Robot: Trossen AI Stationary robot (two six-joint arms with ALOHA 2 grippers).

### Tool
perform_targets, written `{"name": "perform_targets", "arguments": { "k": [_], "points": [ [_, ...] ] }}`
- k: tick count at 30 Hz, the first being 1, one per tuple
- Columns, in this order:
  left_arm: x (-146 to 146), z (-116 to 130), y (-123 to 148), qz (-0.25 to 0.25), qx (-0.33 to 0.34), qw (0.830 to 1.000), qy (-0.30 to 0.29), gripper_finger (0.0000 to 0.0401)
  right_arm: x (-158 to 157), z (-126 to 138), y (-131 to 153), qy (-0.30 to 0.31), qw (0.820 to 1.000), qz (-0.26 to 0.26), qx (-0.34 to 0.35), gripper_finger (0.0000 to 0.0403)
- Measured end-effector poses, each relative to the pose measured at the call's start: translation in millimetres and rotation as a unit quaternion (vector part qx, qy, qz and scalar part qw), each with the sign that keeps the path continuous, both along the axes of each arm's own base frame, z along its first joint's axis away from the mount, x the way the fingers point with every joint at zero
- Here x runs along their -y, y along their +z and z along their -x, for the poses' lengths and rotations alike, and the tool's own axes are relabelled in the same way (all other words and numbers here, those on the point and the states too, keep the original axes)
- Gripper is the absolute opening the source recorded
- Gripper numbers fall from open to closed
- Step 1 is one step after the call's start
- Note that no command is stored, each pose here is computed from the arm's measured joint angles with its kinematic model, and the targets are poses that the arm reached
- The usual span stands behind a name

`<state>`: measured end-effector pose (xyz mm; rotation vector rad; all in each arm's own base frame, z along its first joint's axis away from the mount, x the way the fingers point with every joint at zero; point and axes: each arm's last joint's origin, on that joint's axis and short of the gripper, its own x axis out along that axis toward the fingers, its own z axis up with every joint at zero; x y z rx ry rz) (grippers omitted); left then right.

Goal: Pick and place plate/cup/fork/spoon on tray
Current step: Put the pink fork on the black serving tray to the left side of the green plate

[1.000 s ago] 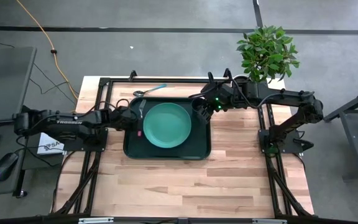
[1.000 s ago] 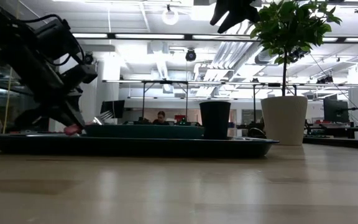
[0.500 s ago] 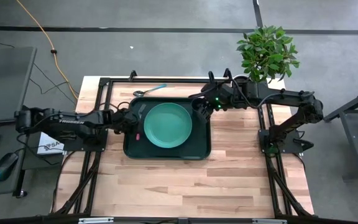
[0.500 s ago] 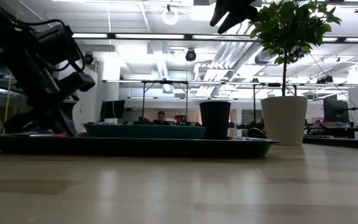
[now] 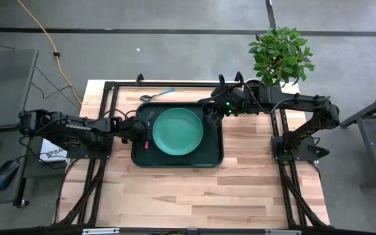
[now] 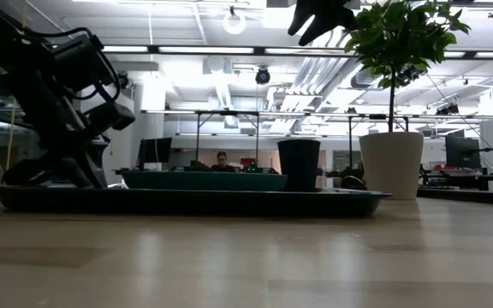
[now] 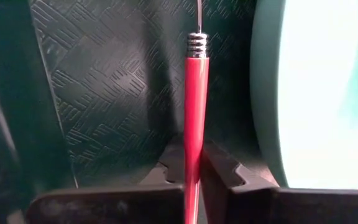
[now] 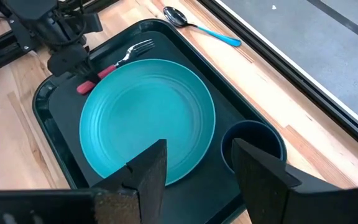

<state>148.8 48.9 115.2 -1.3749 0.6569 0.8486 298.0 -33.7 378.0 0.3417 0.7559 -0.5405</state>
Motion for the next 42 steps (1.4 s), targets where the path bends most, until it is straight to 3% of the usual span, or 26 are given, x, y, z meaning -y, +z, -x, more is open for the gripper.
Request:
{"name": "perform_targets", "arguments": {
  "k": [18,42],
  "points": [
    [-0.3,0.3,-0.2,-0.012,-0.004,1.000,0.003,0.0105,0.0,0.0,0.0,0.000,1.000,0.000,0.000,0.0172],
    [-10.5,12.5,21.0,-0.057,0.052,0.997,0.029,0.0113,0.0,-1.7,1.5,-0.001,1.000,-0.003,0.013,0.0172]
  ]
}}
